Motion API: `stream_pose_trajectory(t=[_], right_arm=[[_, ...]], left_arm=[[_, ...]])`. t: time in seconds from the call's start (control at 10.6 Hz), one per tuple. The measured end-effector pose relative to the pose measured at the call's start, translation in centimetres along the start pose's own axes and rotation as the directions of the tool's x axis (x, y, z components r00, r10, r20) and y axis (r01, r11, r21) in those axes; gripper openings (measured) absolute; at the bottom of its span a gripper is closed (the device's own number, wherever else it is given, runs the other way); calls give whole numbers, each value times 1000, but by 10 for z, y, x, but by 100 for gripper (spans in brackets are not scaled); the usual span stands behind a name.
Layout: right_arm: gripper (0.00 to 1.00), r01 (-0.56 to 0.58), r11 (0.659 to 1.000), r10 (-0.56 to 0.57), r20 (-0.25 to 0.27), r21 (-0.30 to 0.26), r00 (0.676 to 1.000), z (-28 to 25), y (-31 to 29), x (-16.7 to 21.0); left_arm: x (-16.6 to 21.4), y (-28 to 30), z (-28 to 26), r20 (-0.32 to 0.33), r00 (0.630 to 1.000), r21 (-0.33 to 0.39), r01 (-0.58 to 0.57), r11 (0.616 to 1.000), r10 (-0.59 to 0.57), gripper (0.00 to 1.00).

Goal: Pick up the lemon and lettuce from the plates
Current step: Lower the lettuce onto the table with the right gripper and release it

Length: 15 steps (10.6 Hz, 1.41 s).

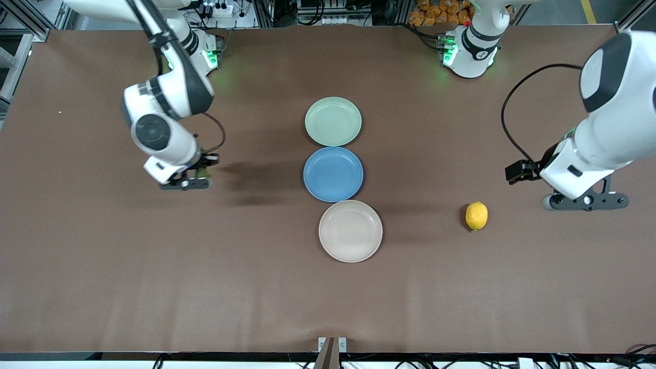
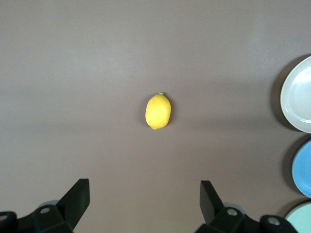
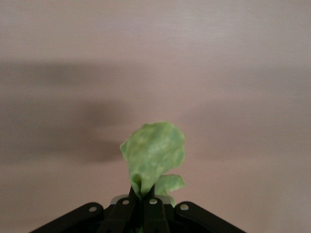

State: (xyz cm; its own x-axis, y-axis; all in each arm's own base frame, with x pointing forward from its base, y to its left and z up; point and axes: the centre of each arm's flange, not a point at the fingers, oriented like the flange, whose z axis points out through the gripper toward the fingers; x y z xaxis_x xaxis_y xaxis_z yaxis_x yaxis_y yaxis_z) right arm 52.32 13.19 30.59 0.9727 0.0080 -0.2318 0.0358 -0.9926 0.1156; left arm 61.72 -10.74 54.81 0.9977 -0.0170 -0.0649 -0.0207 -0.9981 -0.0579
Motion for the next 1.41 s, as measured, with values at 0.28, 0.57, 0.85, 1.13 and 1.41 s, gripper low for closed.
stream_pose_trajectory(t=[0.28,0.57,0.85,1.13,1.41], right_arm=[[4,-51,999,51,29,13,998,14,76,12],[4,-66,997,65,32,26,997,35,113,19],[4,-84,996,84,20,39,996,59,125,29],[26,-109,993,109,-7,48,994,63,138,37],[65,-135,989,138,-45,52,989,45,154,47]], left_arm=[[-18,-5,-43,-25,1000,-50,16,999,-17,100],[-34,-7,-73,-65,998,-50,17,999,-21,100],[-51,-9,-95,-80,997,-44,19,999,-23,100],[-71,-12,-114,-85,996,-34,24,999,-27,100],[-73,-6,-108,-70,997,-27,16,999,-18,100]])
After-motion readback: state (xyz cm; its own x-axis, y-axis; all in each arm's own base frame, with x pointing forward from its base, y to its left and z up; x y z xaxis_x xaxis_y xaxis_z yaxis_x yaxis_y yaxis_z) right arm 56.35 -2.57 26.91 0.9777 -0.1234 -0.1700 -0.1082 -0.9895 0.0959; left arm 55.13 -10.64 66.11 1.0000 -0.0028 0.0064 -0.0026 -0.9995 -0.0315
